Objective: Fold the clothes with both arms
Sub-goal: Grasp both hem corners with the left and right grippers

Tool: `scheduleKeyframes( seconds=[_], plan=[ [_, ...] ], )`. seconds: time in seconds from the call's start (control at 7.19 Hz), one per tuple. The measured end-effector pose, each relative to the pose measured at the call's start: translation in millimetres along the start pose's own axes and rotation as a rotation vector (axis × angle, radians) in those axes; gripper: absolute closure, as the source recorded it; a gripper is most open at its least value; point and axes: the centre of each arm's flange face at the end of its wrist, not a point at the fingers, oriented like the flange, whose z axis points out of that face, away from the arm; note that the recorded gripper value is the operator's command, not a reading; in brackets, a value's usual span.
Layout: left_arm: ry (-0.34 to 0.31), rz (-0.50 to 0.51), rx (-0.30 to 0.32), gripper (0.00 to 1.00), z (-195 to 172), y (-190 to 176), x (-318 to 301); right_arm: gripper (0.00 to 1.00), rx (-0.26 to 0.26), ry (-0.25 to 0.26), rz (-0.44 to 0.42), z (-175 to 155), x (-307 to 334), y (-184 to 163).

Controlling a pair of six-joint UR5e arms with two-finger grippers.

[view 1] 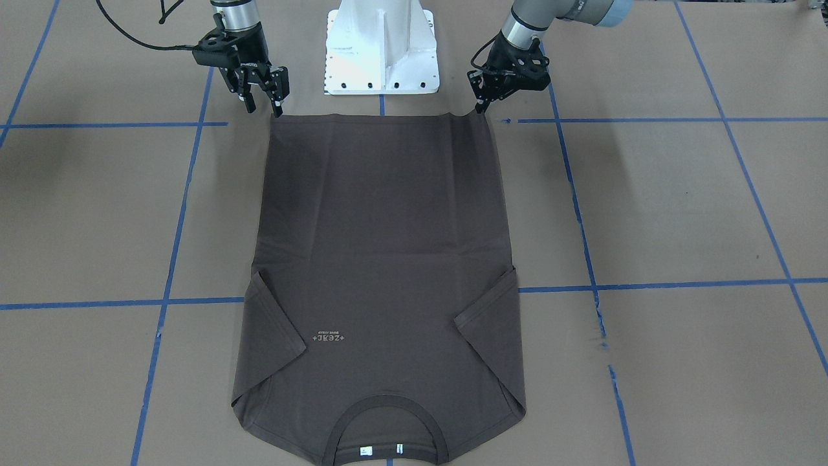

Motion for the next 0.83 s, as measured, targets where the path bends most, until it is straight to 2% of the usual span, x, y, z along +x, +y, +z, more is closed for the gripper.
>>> scheduleKeyframes(
  seconds=[0.28,0.56,0.83],
  plan=[
    [0.006,0.000,-0.002,1.00,-1,1,3,0.35,0.017,0.003,-0.008,11,-3,13],
    [0.006,0.000,-0.003,1.00,-1,1,3,0.46,0.021,0.000,-0.009,13,-6,17],
    [0.006,-0.001,-0.003,1.00,-1,1,3,0.61,0.025,-0.004,-0.007,12,-11,19]
  ],
)
